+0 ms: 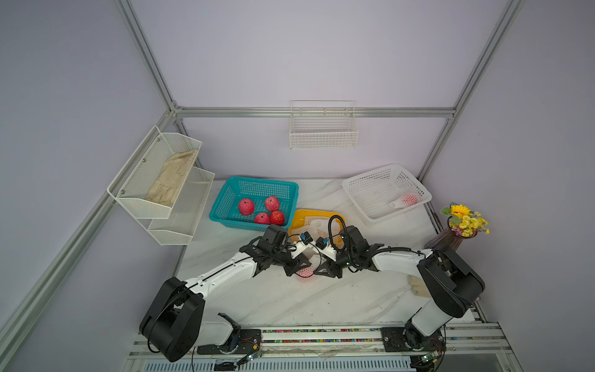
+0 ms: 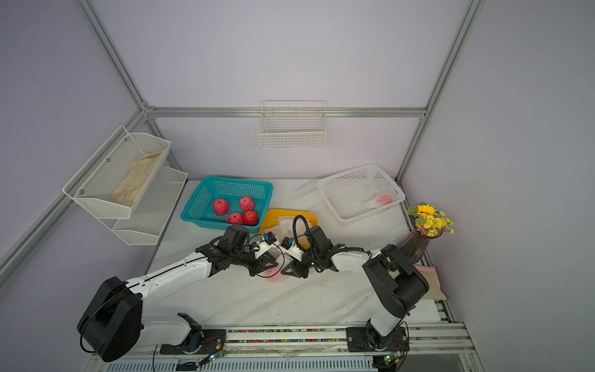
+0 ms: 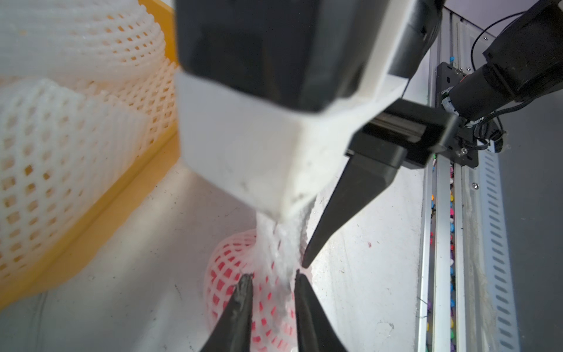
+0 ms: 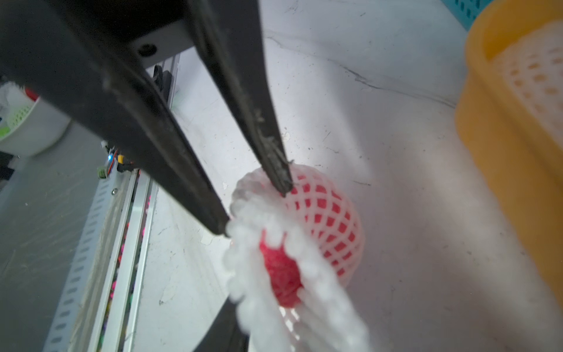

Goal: Remove foam nets from apples
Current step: Remove the foam net from the apple.

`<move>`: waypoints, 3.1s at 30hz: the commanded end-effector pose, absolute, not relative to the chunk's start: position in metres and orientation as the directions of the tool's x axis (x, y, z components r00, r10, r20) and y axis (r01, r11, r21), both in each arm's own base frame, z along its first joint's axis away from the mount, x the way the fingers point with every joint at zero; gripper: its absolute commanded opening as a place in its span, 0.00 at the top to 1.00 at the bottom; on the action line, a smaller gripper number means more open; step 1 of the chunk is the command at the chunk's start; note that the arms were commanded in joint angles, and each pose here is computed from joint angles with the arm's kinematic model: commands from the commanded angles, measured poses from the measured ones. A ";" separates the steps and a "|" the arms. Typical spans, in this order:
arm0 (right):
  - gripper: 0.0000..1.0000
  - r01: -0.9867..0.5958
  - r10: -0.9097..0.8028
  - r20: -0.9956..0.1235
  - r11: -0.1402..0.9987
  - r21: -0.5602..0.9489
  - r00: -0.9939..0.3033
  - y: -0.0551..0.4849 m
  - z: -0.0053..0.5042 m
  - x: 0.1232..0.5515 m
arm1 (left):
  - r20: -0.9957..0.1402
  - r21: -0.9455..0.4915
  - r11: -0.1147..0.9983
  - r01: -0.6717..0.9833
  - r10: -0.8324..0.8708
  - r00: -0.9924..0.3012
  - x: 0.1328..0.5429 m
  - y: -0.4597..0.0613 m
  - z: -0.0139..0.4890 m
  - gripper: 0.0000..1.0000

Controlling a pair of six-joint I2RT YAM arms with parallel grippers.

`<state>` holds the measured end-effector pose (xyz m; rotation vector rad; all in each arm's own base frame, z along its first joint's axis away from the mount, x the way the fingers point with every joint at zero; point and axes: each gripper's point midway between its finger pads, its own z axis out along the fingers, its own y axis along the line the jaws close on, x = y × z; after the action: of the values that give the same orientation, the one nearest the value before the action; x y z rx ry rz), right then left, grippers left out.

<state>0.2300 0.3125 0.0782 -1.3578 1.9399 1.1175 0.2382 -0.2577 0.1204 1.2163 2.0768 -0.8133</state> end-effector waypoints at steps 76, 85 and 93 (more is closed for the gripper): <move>0.48 -0.961 -0.544 -0.798 0.227 0.158 -0.260 0.309 0.098 0.266 | -0.822 -0.220 0.416 0.882 0.407 -0.397 0.260 -0.274 0.144 0.82; 0.85 -0.978 -0.452 -0.870 0.158 0.140 -0.198 0.321 0.131 0.262 | -0.808 -0.228 0.435 0.871 0.415 -0.418 0.257 -0.270 0.139 0.81; 0.91 -0.982 -0.437 -0.884 0.157 0.104 -0.164 0.319 0.152 0.261 | -0.797 -0.220 0.470 0.855 0.420 -0.435 0.262 -0.266 0.136 0.77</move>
<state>0.2617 0.3138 0.1250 -1.3525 1.8126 0.9592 0.2635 -0.2659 0.1326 1.0593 2.0561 -0.8254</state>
